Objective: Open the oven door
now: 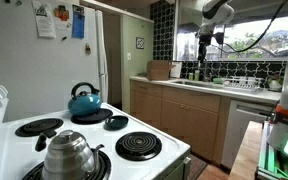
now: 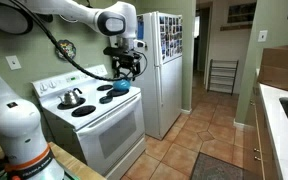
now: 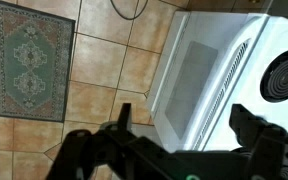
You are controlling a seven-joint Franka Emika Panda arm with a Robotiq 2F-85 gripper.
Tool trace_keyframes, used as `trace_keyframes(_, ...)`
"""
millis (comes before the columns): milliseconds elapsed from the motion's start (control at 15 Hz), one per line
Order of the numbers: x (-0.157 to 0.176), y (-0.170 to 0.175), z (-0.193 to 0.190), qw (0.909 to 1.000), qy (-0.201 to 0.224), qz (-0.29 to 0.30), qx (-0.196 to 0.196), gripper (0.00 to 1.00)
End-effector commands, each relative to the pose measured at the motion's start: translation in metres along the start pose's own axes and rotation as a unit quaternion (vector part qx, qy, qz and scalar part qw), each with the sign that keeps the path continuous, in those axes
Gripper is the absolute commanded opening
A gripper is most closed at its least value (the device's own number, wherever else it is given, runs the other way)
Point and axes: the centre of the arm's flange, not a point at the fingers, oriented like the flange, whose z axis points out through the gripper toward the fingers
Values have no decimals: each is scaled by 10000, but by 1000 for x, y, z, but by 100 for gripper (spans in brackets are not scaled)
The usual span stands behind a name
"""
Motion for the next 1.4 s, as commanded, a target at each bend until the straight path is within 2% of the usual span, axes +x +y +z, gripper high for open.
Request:
trace_keyframes(0, 0, 0, 0, 10000, 0, 0, 0, 100)
trace_keyframes(800, 0, 0, 0, 10000, 0, 1, 0, 100)
trace_keyframes(1000, 19, -41, 20, 9998, -183, -79, -85, 100)
trace_keyframes(1333, 47, -110, 76, 9983, -505, 44, -301, 100)
